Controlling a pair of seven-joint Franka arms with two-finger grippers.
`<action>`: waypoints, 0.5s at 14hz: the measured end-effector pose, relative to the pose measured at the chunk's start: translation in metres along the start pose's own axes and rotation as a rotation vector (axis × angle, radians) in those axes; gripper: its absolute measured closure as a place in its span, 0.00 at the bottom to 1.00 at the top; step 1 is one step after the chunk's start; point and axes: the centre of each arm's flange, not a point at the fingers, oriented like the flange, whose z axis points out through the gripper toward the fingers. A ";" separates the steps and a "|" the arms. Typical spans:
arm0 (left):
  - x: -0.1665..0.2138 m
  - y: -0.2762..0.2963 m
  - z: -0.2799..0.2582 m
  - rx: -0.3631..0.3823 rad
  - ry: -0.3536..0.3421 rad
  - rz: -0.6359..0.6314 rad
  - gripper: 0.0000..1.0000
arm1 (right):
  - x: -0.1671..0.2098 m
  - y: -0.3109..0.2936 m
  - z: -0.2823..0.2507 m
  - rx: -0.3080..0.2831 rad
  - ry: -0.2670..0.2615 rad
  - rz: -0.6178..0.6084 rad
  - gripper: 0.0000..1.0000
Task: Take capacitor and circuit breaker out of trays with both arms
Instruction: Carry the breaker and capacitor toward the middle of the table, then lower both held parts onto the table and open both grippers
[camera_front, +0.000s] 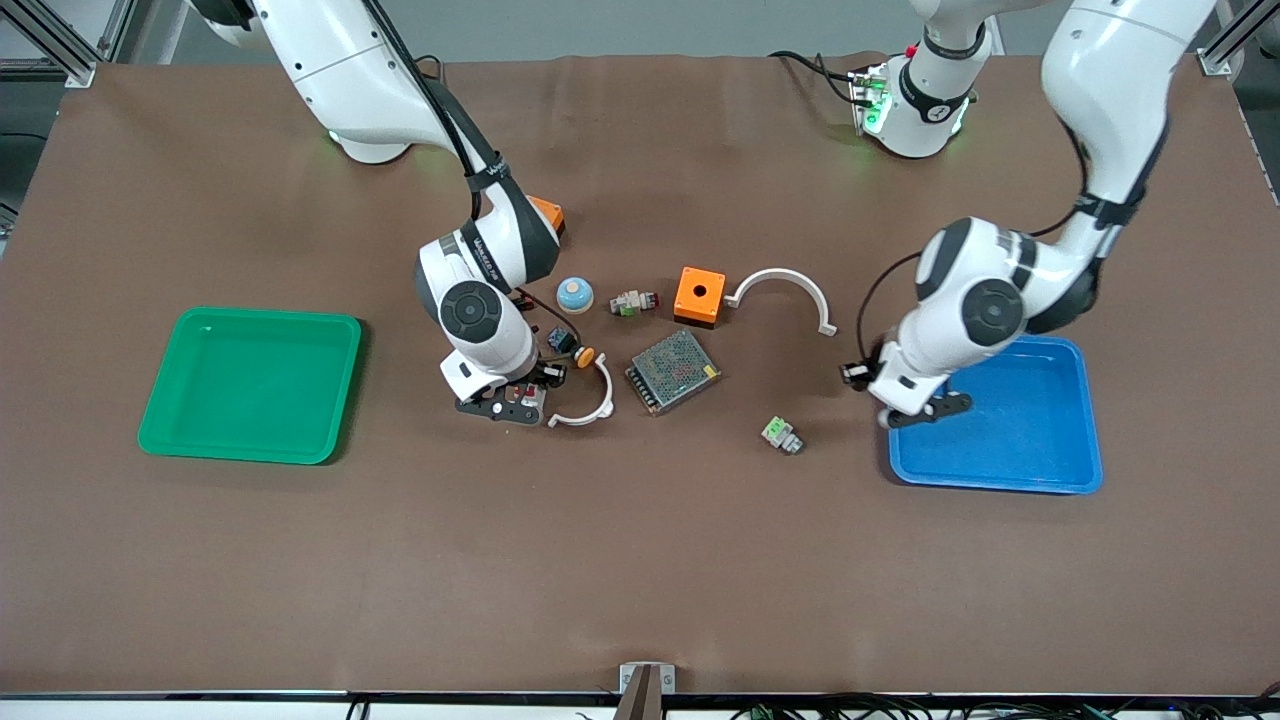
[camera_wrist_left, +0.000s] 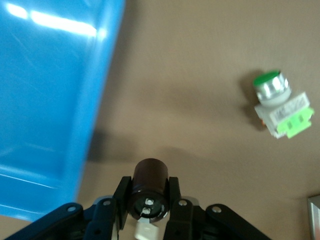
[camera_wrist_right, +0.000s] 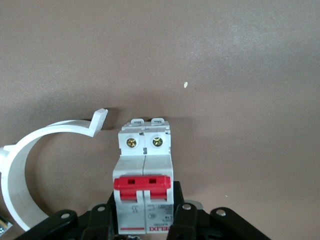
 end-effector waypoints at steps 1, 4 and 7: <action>-0.011 0.011 0.013 -0.001 -0.011 -0.016 0.66 | 0.001 0.001 -0.001 0.000 0.002 0.000 0.45; -0.045 0.054 0.042 -0.007 -0.033 -0.067 0.66 | 0.016 0.006 -0.016 -0.008 -0.008 0.008 0.16; -0.062 0.076 0.056 -0.011 -0.044 -0.108 0.66 | 0.059 0.028 -0.082 -0.023 -0.064 -0.004 0.00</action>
